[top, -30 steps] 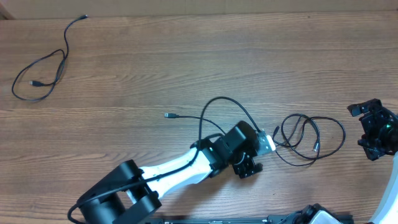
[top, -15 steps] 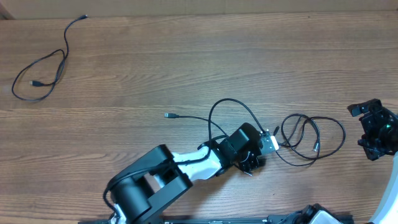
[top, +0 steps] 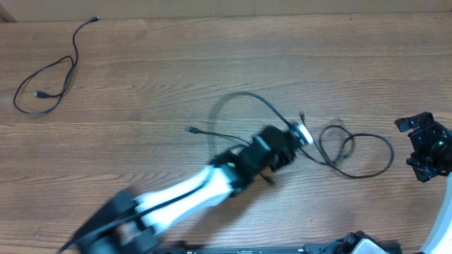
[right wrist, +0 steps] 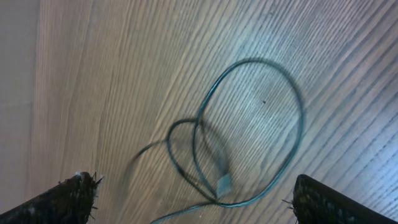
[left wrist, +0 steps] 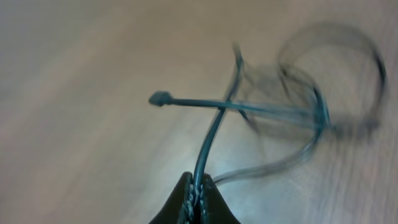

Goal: Untangle cables
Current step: 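Lift the cable with the left gripper and pull it toward upper left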

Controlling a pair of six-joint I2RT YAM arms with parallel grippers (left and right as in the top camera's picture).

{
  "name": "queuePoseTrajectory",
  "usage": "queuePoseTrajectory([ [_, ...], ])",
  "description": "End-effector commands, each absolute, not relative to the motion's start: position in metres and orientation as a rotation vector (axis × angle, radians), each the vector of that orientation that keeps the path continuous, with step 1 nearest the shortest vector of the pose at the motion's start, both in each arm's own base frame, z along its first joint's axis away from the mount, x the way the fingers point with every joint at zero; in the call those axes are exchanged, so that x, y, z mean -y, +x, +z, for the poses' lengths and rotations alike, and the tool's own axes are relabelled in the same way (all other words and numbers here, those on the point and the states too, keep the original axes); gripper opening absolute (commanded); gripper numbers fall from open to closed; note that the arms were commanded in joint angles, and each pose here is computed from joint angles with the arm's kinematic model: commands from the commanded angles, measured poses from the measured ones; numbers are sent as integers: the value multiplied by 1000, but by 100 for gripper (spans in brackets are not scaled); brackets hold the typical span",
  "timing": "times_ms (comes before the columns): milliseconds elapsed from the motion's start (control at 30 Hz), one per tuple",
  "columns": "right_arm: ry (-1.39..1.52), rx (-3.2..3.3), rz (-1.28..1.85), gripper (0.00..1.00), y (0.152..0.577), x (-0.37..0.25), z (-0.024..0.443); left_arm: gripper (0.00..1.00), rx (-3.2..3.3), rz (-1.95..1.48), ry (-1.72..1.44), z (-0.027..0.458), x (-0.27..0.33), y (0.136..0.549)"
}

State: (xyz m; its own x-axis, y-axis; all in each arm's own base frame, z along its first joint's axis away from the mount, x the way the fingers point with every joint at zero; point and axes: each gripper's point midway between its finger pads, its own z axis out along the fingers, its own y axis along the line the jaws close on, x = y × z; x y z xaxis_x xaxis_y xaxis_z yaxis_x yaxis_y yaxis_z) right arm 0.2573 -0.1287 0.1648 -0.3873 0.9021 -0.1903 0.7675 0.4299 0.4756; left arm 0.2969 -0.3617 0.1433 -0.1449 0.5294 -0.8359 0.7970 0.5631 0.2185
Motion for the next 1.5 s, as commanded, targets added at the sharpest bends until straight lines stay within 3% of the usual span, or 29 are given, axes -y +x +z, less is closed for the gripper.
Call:
queuePoseTrajectory([
  [0, 1388, -2263, 434, 100, 261, 130, 170, 4, -1769, -259, 754, 245, 291, 329],
  [267, 1388, -2263, 434, 100, 261, 130, 170, 4, -1955, -267, 435, 272, 187, 313],
  [667, 1388, -2263, 434, 100, 261, 130, 170, 4, -1997, -515, 587, 267, 213, 279],
  [900, 1388, -2263, 434, 100, 261, 130, 170, 4, -1768, -619, 613, 343, 230, 280],
  [1167, 1388, -2263, 434, 100, 261, 130, 170, 4, -1281, -466, 663, 508, 215, 262],
  [1300, 1388, -2263, 434, 100, 261, 130, 170, 4, -1251, -455, 663, 521, 212, 258],
  [1467, 1388, -2263, 434, 100, 261, 130, 170, 4, -1356, -413, 730, 489, 217, 266],
])
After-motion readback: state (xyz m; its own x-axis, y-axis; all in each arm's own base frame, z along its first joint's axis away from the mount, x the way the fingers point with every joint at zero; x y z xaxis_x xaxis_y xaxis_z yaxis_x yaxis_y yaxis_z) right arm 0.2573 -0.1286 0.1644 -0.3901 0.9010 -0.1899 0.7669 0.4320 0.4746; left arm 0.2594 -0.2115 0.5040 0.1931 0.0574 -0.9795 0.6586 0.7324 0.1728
